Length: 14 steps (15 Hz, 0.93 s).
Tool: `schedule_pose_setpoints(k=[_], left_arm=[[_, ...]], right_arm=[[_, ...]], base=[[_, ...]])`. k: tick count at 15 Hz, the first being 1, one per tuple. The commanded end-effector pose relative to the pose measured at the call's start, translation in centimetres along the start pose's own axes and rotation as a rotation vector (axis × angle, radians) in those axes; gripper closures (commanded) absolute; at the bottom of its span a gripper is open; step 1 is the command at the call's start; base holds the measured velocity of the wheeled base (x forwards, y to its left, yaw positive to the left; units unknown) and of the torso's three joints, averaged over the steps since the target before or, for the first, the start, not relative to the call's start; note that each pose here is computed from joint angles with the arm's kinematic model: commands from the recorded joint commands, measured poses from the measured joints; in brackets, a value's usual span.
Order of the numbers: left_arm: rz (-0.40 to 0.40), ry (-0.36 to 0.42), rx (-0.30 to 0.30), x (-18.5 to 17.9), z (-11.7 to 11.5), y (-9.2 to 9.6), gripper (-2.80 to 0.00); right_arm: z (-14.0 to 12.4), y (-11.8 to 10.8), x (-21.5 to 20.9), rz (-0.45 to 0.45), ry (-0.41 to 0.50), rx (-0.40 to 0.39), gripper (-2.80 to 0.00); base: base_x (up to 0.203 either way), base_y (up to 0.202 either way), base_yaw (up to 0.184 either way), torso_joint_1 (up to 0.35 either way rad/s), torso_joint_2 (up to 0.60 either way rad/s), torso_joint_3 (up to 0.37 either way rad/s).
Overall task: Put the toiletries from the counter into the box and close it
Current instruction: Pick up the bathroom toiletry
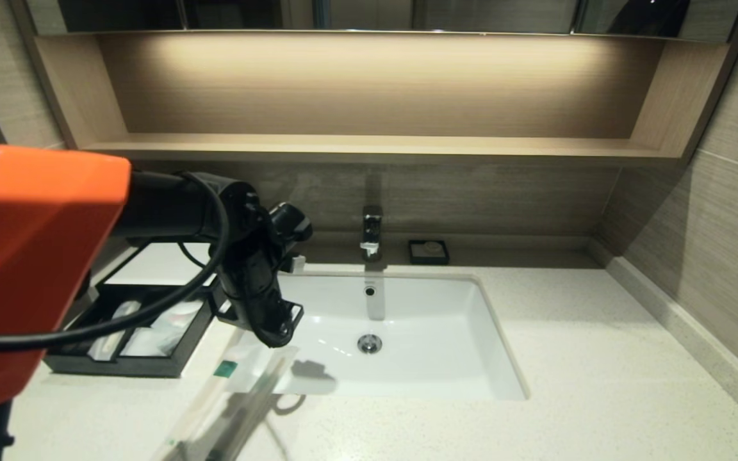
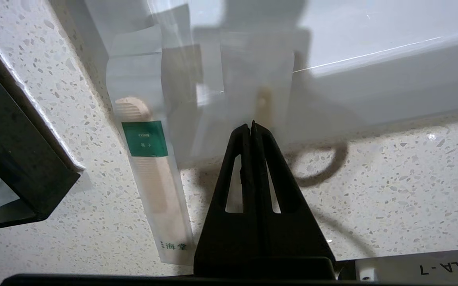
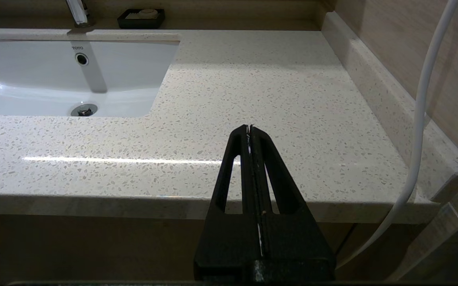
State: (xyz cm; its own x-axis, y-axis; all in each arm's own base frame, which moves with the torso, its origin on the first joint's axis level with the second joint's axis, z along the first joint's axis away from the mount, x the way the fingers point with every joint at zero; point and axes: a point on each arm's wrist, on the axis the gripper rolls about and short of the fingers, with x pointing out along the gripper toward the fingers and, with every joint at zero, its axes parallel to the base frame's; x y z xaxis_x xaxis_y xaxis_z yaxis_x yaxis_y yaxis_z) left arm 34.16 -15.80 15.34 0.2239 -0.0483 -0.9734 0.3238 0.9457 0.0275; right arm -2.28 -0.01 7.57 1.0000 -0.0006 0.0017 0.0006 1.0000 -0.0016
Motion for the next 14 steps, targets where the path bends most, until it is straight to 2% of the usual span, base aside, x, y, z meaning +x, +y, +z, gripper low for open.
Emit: schedule_pose_setpoints(k=[1,8,14], left_arm=[[0.0,0.008,-0.004,0.4,0.1,0.1,0.0],[-0.003,0.019,-0.003,0.8,0.1,0.0,0.0],[-0.008,0.066,0.024,1.1,-1.4,-0.9,0.0]], right_arm=[[0.0,0.0,0.0,0.001,0.0,0.0,0.0],[0.0,0.0,0.0,0.001,0.002,0.0,0.0],[0.0,0.0,0.0,0.001,0.0,0.0,0.0]], base=[[0.0,0.0,0.0,0.0,0.0,0.0],[0.0,0.0,0.0,0.0,0.0,0.0],[0.0,0.0,0.0,0.0,0.0,0.0]])
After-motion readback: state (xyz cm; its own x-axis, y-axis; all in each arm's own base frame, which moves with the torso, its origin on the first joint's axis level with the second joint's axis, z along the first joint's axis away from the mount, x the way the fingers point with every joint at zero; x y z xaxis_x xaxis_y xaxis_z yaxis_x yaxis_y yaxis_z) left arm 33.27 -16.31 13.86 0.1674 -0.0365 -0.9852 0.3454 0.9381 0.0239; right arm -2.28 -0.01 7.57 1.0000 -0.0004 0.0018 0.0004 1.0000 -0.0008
